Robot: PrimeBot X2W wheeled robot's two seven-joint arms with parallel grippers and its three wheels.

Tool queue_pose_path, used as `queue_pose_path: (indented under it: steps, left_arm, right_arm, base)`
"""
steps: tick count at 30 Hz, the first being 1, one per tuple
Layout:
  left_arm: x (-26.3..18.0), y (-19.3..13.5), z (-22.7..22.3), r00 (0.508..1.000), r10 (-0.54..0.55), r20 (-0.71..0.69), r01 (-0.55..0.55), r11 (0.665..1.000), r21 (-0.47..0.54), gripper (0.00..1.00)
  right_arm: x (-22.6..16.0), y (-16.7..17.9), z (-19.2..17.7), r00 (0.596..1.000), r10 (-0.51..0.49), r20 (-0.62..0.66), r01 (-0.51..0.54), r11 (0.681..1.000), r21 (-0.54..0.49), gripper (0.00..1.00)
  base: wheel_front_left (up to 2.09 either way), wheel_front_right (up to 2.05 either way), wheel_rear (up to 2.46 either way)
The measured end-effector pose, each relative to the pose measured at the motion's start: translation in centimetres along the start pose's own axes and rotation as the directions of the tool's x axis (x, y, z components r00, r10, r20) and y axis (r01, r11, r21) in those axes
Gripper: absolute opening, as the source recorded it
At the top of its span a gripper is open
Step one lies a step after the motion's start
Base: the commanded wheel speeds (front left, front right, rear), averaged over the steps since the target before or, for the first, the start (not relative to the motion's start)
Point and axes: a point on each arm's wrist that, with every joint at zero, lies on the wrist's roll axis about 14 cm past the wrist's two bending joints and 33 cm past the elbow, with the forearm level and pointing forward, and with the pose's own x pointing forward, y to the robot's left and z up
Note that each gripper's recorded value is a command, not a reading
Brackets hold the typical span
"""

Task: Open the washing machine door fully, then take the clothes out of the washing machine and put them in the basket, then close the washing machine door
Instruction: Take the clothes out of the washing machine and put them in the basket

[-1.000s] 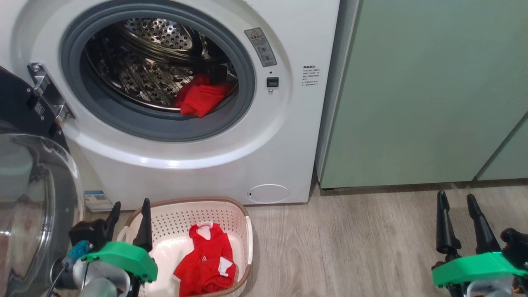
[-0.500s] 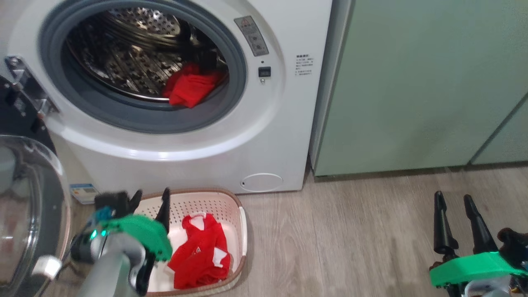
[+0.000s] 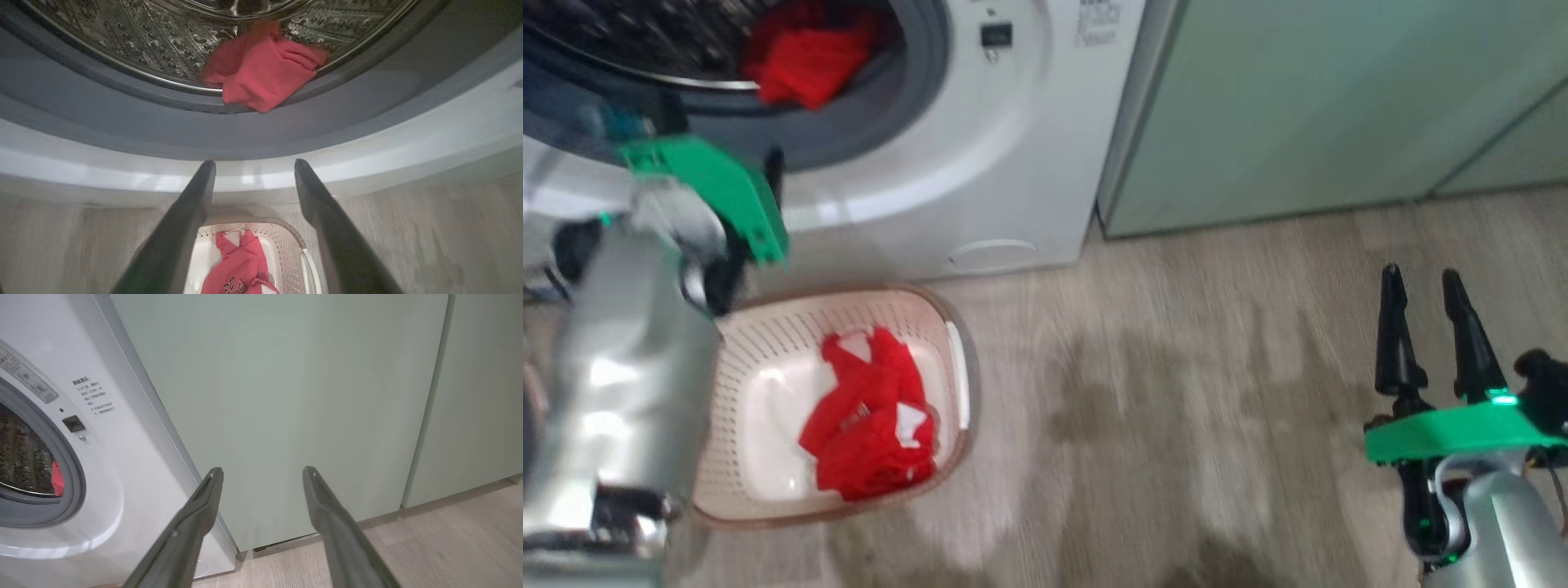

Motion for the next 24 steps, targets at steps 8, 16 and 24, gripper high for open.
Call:
queue_pose_path:
  steps: [8,16,24]
  left_arm:
    - [6.0,-0.8,2.0,0.998,-0.006,-0.069,0.006,1.000,-0.001,1.00]
    - [11.1,-1.5,3.9,0.998,-0.020,-0.053,0.018,0.999,-0.036,1.00]
    - [14.9,-1.3,2.1,0.994,-0.008,-0.112,0.004,0.999,-0.033,1.00]
  right_arm:
    - [1.4,-1.5,-2.0,0.997,-0.055,-0.047,0.054,0.998,-0.016,1.00]
    - [2.9,-3.3,-2.4,0.994,-0.099,-0.053,0.096,0.994,-0.059,1.00]
    - [3.2,-4.6,-4.4,0.985,-0.136,-0.103,0.127,0.988,-0.084,1.00]
  base:
    - [0.00,0.00,0.00]
    - [0.00,0.00,0.00]
    - [0.00,0.00,0.00]
